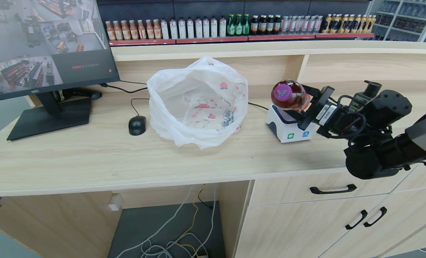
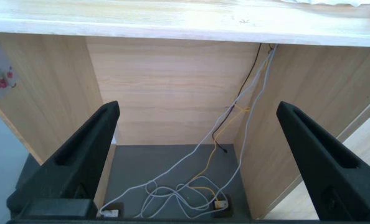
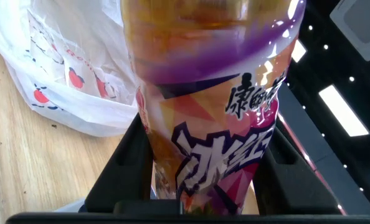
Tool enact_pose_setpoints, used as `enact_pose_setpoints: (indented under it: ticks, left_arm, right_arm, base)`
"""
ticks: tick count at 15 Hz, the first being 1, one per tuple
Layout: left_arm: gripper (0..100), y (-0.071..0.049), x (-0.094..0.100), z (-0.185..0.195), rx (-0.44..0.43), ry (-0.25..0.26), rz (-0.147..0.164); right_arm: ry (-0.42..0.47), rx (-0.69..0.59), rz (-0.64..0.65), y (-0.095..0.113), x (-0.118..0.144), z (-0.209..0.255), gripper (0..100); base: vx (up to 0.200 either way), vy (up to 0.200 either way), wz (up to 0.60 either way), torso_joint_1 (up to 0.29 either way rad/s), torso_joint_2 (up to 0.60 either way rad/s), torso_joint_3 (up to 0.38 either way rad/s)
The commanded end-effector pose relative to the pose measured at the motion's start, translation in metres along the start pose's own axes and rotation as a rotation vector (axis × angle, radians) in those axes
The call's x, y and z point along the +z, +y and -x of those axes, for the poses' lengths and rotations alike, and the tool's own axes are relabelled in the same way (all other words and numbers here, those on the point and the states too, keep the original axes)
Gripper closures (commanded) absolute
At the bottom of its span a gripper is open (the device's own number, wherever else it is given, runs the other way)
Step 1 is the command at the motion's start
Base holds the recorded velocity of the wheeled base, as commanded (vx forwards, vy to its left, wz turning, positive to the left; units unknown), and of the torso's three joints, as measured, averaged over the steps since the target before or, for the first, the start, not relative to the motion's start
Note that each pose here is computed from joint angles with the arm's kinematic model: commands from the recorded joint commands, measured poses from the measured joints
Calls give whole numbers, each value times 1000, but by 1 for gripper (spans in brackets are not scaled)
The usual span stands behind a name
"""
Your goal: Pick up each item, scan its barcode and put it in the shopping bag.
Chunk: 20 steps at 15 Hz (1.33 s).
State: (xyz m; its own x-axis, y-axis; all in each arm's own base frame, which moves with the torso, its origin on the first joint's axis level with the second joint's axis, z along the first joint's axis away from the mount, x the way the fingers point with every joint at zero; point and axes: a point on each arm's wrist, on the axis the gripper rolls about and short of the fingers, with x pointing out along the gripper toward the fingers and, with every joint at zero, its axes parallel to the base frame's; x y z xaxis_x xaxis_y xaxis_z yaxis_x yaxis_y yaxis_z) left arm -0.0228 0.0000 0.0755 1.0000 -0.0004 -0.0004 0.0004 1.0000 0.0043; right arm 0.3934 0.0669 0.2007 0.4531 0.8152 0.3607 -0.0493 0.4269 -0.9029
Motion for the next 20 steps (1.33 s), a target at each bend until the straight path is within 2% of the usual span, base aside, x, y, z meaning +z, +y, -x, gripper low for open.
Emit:
enact_pose_setpoints:
  ticks: [1, 5, 9, 11, 12, 13, 14, 18, 20]
  left_arm:
    - [0, 0, 0, 0, -1, 0, 0]
    - [0, 0, 0, 0, -1, 0, 0]
    - [0, 0, 0, 0, -1, 0, 0]
    - [0, 0, 0, 0, 0, 0, 0]
    - [0, 0, 0, 0, -1, 0, 0]
    - [0, 0, 0, 0, 0, 0, 0]
    - [0, 0, 0, 0, -1, 0, 0]
    - [0, 0, 0, 0, -1, 0, 0]
    - [0, 0, 0, 0, -1, 0, 0]
  right_arm:
    - [-10, -8, 5, -5, 8, -2, 100]
    - [-20, -43, -74, -8, 45, -12, 100]
    - [46, -184, -233, -19, 86, -17, 100]
    - [90, -236, -318, -22, 93, -11, 100]
    - [168, -313, -441, -21, 95, -3, 100]
    - [201, -373, -491, -25, 98, 2, 100]
    - [208, -422, -563, -29, 100, 4, 100]
    - [189, -460, -668, -36, 101, 10, 100]
    - [207, -521, -753, -36, 98, 13, 100]
  base:
    - [0, 0, 0, 0, 0, 0]
    - [0, 0, 0, 0, 0, 0]
    - [0, 0, 0, 0, 0, 0]
    - [0, 0, 0, 0, 0, 0]
    - [0, 0, 0, 0, 0, 0]
    - [0, 0, 0, 0, 0, 0]
    - [0, 0, 0, 0, 0, 0]
    - [0, 0, 0, 0, 0, 0]
    - [0, 0, 0, 0, 0, 0]
